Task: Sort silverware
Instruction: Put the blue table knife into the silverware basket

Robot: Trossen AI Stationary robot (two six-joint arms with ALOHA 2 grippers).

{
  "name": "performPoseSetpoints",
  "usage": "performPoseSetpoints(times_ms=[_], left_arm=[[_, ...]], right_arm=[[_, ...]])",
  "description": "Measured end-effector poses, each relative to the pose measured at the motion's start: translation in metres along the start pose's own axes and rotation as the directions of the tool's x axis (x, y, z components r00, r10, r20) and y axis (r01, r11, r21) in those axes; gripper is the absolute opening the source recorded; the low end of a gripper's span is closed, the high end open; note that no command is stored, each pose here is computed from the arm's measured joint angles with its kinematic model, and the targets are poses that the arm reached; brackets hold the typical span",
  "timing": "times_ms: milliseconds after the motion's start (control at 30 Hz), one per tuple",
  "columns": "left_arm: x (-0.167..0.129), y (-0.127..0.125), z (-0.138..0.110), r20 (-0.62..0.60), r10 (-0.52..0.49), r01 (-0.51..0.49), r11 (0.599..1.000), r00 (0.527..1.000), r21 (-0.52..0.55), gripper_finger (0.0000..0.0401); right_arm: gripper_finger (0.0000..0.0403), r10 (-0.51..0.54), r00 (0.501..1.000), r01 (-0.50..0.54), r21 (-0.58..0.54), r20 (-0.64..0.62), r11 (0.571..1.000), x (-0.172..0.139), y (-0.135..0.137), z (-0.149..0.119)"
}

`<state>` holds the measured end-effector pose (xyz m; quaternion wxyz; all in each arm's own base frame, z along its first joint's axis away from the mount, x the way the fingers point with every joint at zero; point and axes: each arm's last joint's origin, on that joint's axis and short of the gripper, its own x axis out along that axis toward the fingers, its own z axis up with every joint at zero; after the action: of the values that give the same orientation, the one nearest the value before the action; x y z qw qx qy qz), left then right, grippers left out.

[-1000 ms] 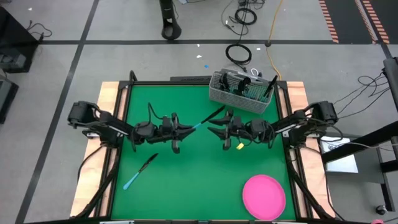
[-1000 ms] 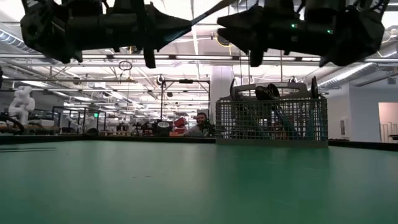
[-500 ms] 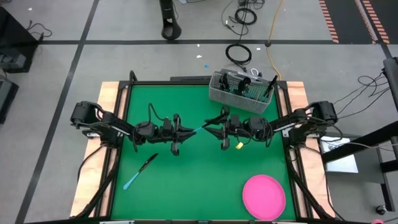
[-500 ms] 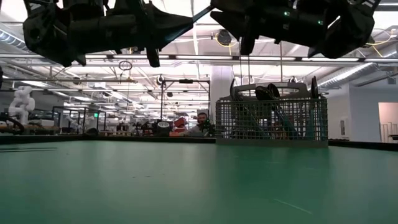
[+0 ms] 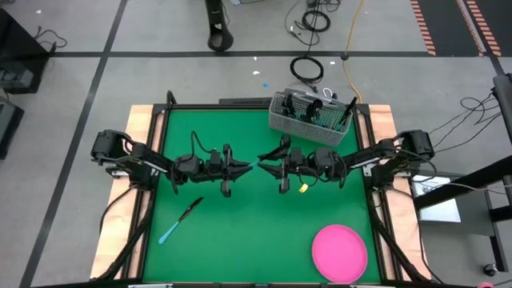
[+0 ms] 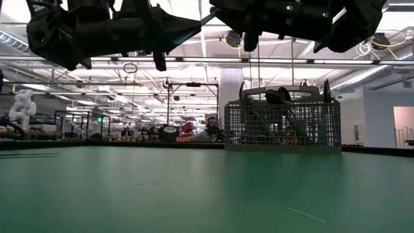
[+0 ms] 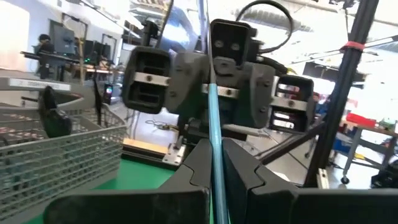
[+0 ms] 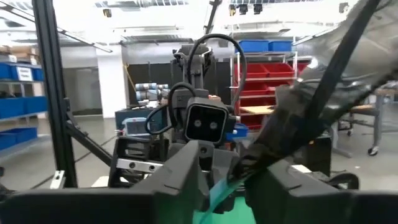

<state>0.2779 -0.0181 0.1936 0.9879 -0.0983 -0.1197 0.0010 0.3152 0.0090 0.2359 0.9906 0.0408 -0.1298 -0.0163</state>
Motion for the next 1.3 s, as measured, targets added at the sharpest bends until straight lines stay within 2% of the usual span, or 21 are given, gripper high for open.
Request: performPoseSetpoints(times_ms=[67,200,233,400,600,767,900,1000,1067,1200,1300], left_arm=[[0.000,0.001,0.000,0.002,0.006,-0.006,1.000,1.000,0.001,0.0015],[0.000,0.001,0.001,0.006,0.000,0.000,1.000,1.000,0.003,0.0029],[0.000,0.001,0.000,0.002,0.002,-0.002,1.000,1.000,0.004,0.0035],[0.000,0.002,-0.004,-0.047,0.016,-0.016,1.000,0.999,0.007,0.0076],[0.000,0.002,-0.011,-0.118,-0.006,0.008,1.000,0.993,0.018,0.0138],[-0.003,0.008,-0.009,-0.206,0.033,-0.023,0.998,0.978,0.050,0.0178],[-0.010,0.011,-0.002,-0.315,0.064,-0.046,0.997,0.947,0.064,0.0188],[-0.018,0.010,0.009,-0.363,0.077,-0.055,0.996,0.929,0.070,0.0189],[-0.023,0.010,0.016,-0.379,0.093,-0.068,0.995,0.921,0.077,0.0189],[-0.032,0.007,0.029,-0.391,0.139,-0.108,0.989,0.910,0.099,0.0189],[-0.036,0.007,0.036,-0.373,0.162,-0.131,0.985,0.913,0.108,0.0189]], right_arm=[[0.0092,0.000,1.000,0.000,-0.020,0.003,1.000,0.000,0.001,0.000],[0.0018,-0.001,1.000,0.001,-0.025,-0.007,1.000,0.000,0.002,-0.001],[0.0011,-0.003,1.000,0.002,-0.026,-0.015,1.000,0.000,0.001,-0.001],[0.0005,0.001,0.998,-0.001,-0.007,-0.055,1.000,0.000,0.002,-0.005],[0.0002,-0.003,0.998,0.002,-0.012,-0.064,1.000,-0.005,0.004,0.009],[0.0002,-0.116,0.976,0.107,-0.058,-0.184,0.993,-0.020,0.001,0.030],[0.0001,-0.233,0.934,0.213,-0.102,-0.272,0.972,-0.044,-0.003,0.056],[0.0001,-0.340,0.893,0.317,-0.123,-0.294,0.940,-0.069,-0.007,0.079],[0.0001,-0.431,0.844,0.406,-0.144,-0.319,0.902,-0.088,-0.013,0.090],[0.0000,-0.606,0.727,0.580,-0.184,-0.323,0.794,-0.120,-0.025,0.104],[0.0000,-0.698,0.641,0.669,-0.212,-0.320,0.712,-0.137,-0.034,0.109]])
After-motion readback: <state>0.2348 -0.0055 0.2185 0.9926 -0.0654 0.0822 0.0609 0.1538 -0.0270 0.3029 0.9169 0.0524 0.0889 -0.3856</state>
